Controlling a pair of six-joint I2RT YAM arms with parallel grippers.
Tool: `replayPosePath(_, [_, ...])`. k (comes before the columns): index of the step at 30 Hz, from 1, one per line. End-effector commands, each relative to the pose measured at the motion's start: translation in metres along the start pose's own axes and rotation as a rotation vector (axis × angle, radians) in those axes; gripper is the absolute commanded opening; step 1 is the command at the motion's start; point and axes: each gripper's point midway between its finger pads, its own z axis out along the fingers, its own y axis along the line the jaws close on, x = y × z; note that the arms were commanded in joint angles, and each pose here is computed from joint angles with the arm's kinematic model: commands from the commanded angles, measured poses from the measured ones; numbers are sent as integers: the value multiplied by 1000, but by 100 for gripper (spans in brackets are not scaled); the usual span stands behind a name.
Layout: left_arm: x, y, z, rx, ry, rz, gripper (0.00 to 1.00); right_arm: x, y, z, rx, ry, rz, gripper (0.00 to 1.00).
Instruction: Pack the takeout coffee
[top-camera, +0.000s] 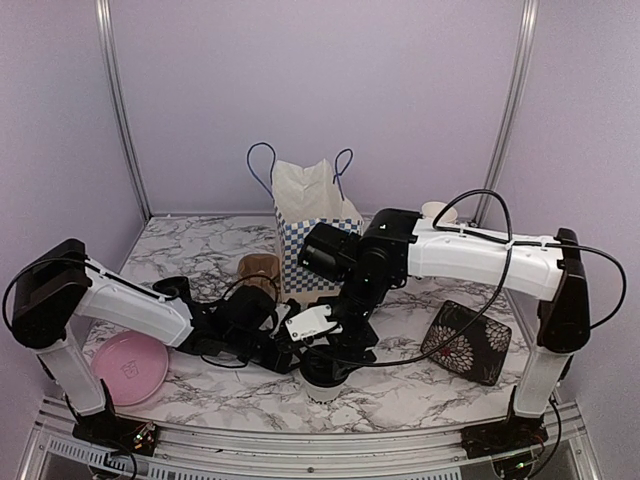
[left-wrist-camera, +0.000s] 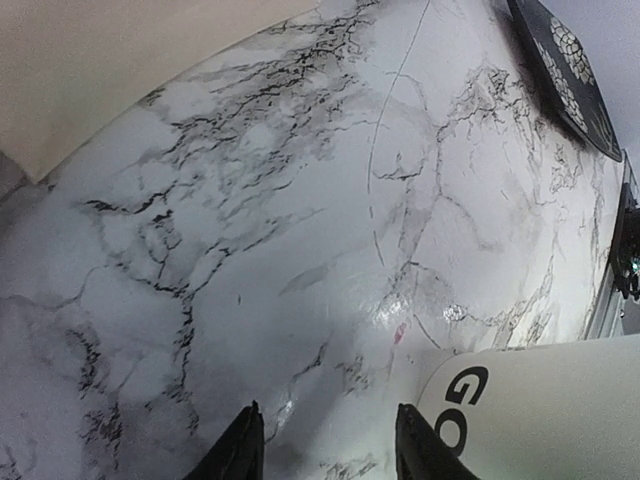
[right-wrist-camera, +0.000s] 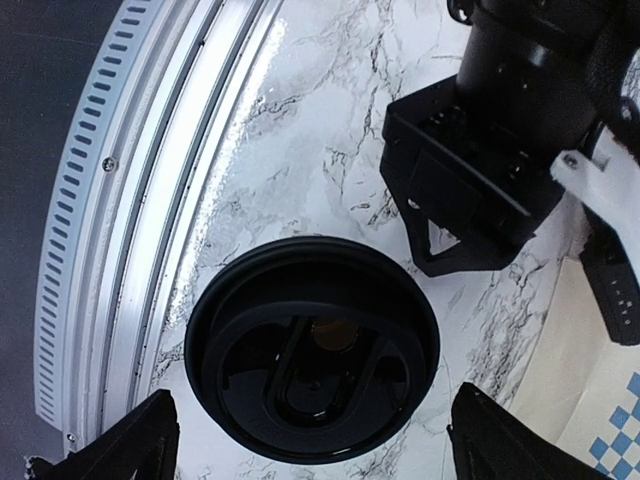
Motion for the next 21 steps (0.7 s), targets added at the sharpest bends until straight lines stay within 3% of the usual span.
replayPosePath(1, [-3, 13, -40, -103, -36, -41, 49, -6, 1, -29, 61, -47, -1, 93])
replayPosePath(5, [-16, 2, -81, -86, -115, -59, 57, 0, -9, -59, 123, -145, 59, 94])
replayPosePath(11, [-38, -42, -124, 99, -213, -106, 72, 34, -30, -75, 147, -356, 310, 99])
replayPosePath(14, [-41, -56, -125, 158, -193, -124, 84, 49, -30, -69, 79, -495, 481, 99])
replayPosePath(19, [-38, -62, -110, 167, -136, -142, 84, 63, -22, -52, -78, -579, 630, 98])
replayPosePath(21, [-34, -66, -104, 174, -113, -146, 84, 68, -24, -48, -97, -591, 662, 93])
